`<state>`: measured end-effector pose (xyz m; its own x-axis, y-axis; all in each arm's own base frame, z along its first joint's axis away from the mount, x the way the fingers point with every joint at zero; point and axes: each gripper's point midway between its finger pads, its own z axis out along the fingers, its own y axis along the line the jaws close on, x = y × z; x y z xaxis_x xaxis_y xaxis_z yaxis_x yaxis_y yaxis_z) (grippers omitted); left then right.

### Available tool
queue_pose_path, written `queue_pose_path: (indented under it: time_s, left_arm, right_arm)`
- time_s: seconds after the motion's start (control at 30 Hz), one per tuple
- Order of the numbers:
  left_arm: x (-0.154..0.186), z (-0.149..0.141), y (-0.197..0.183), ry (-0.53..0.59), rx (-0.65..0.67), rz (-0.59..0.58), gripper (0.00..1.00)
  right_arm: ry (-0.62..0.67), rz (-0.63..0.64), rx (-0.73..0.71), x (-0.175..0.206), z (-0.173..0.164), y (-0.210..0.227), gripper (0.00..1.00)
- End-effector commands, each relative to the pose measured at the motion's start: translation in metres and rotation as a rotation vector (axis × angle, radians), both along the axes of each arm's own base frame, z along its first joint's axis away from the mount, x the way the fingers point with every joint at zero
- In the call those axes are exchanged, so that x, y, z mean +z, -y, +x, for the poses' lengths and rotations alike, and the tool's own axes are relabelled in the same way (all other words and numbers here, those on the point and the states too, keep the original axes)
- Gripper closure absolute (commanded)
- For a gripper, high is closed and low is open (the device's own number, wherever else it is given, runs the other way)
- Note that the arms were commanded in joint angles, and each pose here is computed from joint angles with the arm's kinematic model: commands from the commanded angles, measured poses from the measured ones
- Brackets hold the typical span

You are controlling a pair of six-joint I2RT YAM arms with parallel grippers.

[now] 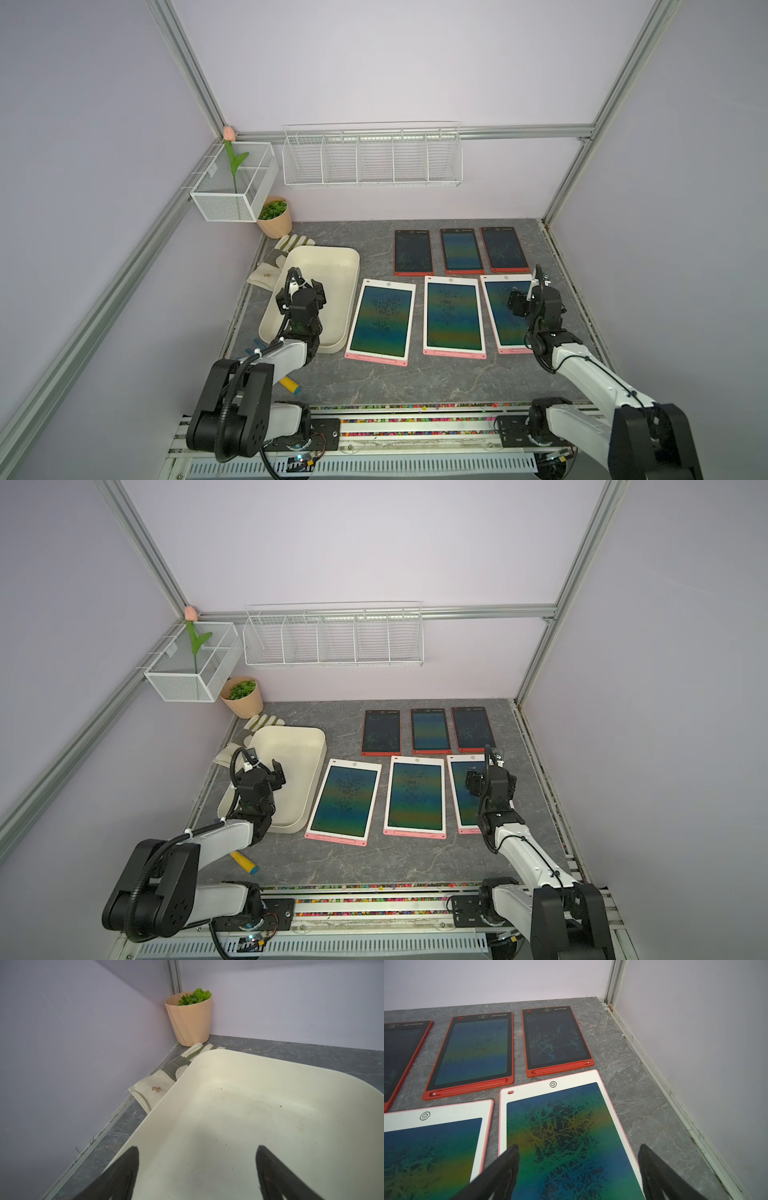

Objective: Take out the writing tablet from the storage box
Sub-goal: Reset both arms

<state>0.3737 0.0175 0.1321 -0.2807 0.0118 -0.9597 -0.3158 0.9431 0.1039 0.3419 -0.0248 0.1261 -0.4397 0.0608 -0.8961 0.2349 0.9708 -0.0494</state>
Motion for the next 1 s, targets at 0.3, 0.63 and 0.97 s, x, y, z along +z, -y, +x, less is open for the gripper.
queue_pose_path:
  time_s: [0.3, 0.63, 0.97]
  left_arm:
    - [-0.001, 0.017, 0.009, 0.089, -0.087, -0.008, 0.11]
    - [-0.010, 0.017, 0.009, 0.092, -0.090, -0.010, 0.01]
    - [-0.010, 0.018, 0.007, 0.085, -0.086, -0.013, 0.01]
  right_arm:
    - [0.222, 0.011, 0.098, 0.002, 0.020, 0.000, 0.11]
    - [0.235, -0.012, 0.192, -0.012, 0.027, -0.015, 0.11]
    - [0.097, -0.001, 0.224, -0.034, 0.052, -0.020, 0.11]
